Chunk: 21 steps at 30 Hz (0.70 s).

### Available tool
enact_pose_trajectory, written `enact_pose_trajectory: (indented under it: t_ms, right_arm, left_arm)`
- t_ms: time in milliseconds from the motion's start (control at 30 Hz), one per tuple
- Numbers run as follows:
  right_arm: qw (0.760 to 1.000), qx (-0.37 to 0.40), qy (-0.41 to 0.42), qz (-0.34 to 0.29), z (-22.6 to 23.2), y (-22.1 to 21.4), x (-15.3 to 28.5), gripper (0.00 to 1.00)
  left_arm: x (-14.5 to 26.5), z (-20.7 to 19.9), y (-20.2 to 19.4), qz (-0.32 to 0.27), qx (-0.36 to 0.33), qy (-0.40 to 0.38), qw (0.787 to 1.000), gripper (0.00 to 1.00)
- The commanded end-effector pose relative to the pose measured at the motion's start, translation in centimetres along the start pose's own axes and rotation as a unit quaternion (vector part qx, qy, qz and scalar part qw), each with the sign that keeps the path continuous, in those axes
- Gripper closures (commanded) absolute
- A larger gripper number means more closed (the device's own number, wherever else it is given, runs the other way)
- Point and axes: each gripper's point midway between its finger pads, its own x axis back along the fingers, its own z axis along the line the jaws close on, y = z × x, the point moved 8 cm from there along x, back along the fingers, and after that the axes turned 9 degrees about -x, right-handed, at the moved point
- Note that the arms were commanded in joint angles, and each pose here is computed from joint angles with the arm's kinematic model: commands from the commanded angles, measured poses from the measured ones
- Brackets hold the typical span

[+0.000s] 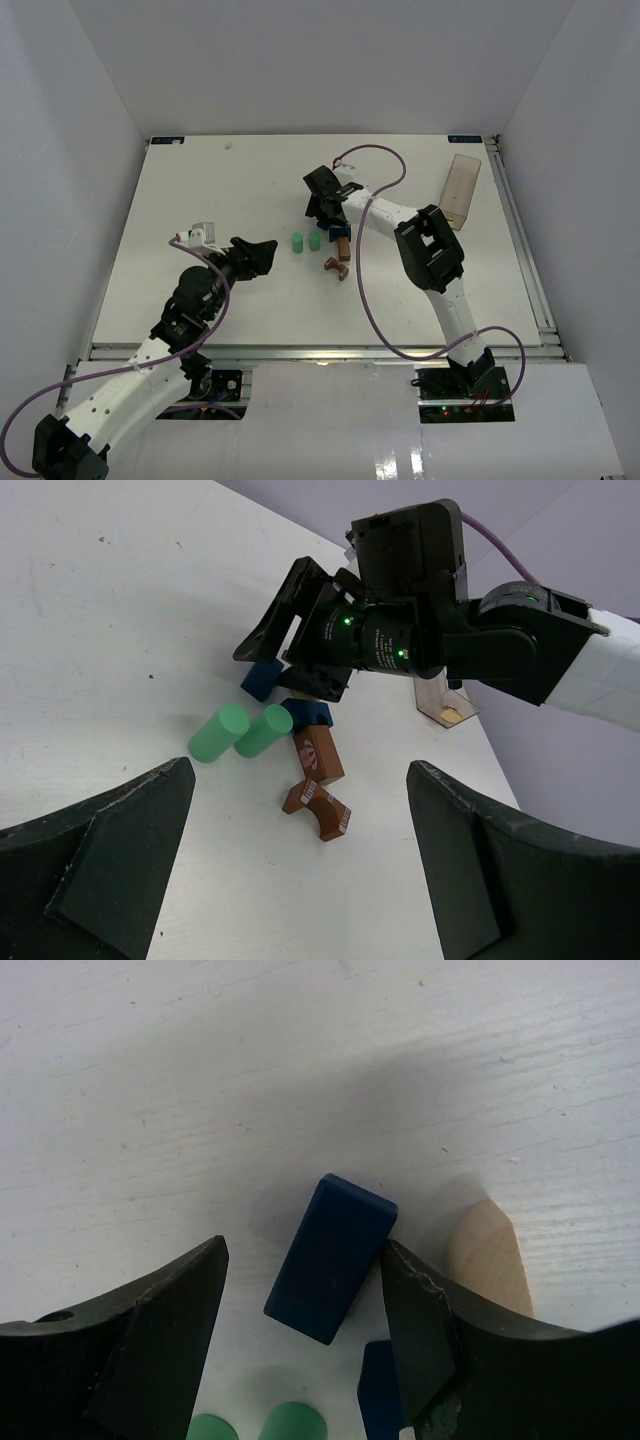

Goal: Build the wood block tower

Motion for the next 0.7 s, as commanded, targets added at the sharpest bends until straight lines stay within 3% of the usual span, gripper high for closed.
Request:
enact_pose_trajectory:
  t_ms: [0,100,200,300,500,600,667]
  right_arm:
    - [1.000,0.013,-0.016,-0.011,0.1,0.2,-0.8,0.34]
    - [0.999,0.027,-0.016,-0.020,0.3,0.7,-1.0,0.41]
    - [0.998,0.047,-0.014,-0.028,0.3,1.5,-1.1,0.58]
    - [0.996,0.075,0.007,-0.044,0.8,2.8,-0.6,0.63]
    - [0.982,0.151,0.056,-0.099,1.5,8.0,1.7,0.92]
    - [0.966,0.197,0.114,-0.124,2.0,10.7,3.9,0.92]
    - [0.937,0.264,0.177,-0.143,2.5,12.0,6.4,0.92]
  left_arm:
    - [0.1,-0.3,0.4,-0.007,0.002,-0.005,1.000,0.02]
    - [0.1,-0.3,0.3,-0.007,0.002,-0.005,1.000,0.02]
    - [0.1,-0.2,0.3,-0.008,0.001,-0.003,1.000,0.02]
    - [0.1,-0.2,0.3,-0.006,0.000,-0.003,1.000,0.02]
    - [0.1,-0.2,0.3,-0.009,0.001,-0.004,1.000,0.02]
    - [0.1,-0.2,0.4,-0.011,-0.001,-0.005,1.000,0.02]
    - [0.2,-0.3,0.4,-0.016,-0.002,-0.009,1.000,0.02]
